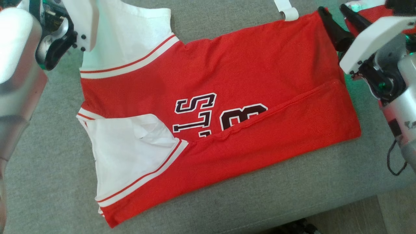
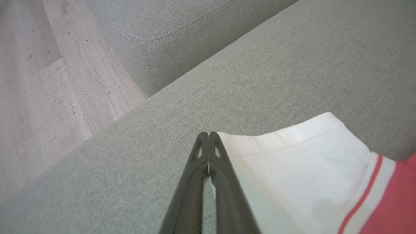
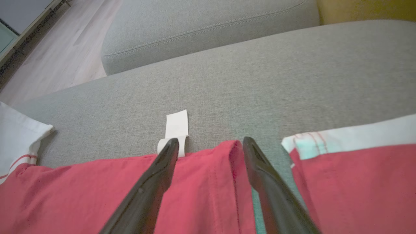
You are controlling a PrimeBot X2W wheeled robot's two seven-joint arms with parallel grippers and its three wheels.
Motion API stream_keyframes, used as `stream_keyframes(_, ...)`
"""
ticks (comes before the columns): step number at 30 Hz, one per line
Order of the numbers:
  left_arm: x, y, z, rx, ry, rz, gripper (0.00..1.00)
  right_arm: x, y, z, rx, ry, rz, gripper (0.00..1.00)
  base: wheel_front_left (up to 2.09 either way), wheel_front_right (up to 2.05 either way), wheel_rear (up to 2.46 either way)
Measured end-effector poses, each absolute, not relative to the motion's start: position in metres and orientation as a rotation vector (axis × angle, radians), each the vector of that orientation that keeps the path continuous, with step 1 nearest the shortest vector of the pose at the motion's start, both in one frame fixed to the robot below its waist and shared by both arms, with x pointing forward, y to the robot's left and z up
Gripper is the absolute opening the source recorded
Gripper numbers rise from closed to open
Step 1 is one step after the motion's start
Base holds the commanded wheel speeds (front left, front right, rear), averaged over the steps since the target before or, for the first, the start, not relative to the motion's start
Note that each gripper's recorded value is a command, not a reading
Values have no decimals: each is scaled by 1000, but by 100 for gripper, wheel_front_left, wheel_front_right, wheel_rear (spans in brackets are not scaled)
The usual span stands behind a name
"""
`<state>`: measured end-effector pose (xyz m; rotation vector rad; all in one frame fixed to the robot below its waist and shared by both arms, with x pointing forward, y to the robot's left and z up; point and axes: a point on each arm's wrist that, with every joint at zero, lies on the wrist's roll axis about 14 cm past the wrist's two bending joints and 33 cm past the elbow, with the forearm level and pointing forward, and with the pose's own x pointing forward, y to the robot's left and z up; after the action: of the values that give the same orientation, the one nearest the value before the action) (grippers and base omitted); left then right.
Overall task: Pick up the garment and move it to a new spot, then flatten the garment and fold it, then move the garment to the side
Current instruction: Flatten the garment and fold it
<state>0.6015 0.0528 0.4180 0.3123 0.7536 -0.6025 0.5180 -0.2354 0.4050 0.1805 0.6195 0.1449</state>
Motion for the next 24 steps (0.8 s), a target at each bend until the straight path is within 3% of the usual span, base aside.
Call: stream_keyframes(24,605,56,416,316,746,-598,0,528,-218,390,182,738,210,100,0,0,0)
